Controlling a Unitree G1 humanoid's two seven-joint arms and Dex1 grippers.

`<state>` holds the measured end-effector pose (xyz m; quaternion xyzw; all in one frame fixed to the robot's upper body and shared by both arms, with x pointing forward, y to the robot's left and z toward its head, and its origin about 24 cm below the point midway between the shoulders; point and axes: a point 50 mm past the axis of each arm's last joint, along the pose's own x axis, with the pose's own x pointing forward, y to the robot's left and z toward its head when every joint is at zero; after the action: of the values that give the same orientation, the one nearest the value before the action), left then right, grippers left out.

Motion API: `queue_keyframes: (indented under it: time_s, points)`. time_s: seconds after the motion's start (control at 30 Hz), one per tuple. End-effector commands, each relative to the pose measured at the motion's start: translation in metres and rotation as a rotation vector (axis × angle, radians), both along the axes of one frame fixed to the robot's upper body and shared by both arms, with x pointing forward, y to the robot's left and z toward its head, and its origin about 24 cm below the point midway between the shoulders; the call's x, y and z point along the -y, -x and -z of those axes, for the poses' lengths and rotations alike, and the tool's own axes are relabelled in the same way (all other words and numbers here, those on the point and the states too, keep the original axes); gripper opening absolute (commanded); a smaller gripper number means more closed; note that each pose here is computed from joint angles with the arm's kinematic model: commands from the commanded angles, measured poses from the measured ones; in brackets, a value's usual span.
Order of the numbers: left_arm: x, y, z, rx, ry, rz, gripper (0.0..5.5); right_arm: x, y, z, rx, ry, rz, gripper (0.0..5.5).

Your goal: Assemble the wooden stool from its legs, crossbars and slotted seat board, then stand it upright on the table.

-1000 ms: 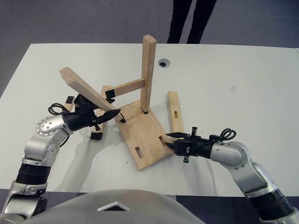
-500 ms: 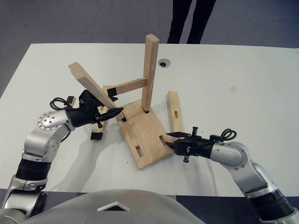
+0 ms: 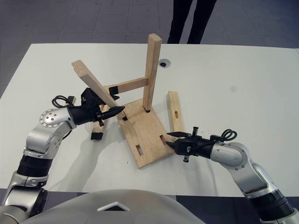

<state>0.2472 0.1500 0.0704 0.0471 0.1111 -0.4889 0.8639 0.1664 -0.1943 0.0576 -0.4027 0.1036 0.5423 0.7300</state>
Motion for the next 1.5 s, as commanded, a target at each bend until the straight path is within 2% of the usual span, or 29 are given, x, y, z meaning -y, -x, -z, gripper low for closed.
queue_keyframes:
  time_s: [0.03, 0.63, 1.07, 1.5]
  points:
    - [-0.016, 0.035, 0.059, -0.289, -0.082, -0.1, 2.05, 0.037, 0.034, 0.05, -0.317, 0.245, 0.122, 1.57]
    - [-0.03, 0.024, 0.003, -0.044, 0.047, -0.168, 2.05, 0.036, 0.037, 0.052, -0.326, 0.245, 0.115, 1.57]
    - [-0.037, 0.023, -0.012, 0.018, 0.014, -0.177, 2.05, 0.036, 0.037, 0.052, -0.328, 0.247, 0.117, 1.57]
    - [-0.02, 0.034, -0.021, -0.038, 0.093, -0.135, 2.05, 0.036, 0.037, 0.053, -0.329, 0.248, 0.116, 1.57]
